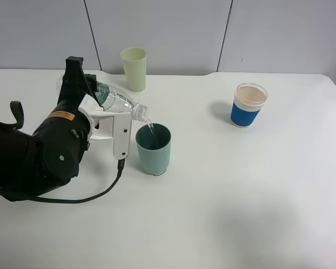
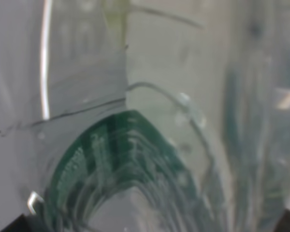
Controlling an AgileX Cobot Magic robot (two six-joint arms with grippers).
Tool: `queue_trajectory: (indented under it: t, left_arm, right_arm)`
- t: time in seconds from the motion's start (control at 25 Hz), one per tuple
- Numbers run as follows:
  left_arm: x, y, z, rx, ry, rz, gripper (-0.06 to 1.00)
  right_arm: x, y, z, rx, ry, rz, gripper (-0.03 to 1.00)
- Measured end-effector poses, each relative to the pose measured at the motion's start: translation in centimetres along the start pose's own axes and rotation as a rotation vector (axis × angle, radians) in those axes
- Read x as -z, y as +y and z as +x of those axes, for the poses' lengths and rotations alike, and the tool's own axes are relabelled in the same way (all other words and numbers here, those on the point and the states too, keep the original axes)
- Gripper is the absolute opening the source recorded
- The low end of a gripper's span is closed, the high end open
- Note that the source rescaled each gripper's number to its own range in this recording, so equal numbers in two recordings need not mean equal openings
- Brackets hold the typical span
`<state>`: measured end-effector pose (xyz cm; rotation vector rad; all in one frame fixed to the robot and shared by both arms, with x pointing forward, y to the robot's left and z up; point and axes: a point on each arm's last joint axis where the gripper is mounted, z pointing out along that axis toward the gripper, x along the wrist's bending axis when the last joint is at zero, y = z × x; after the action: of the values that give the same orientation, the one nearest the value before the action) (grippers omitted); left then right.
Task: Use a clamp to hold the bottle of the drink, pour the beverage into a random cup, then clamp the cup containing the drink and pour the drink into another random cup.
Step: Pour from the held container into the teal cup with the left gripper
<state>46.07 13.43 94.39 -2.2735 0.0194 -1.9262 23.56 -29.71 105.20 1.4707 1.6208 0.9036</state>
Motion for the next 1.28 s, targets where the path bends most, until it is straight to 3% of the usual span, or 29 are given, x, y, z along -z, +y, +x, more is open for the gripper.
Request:
queue_trajectory:
  t: [1.28]
  left_arm:
    - [0.0,0.18,0.13,-0.076,0.015,-0.019,0.1]
  right_arm:
    - [0.0,0.0,0.0,0.0,0.0,0.0,1.0]
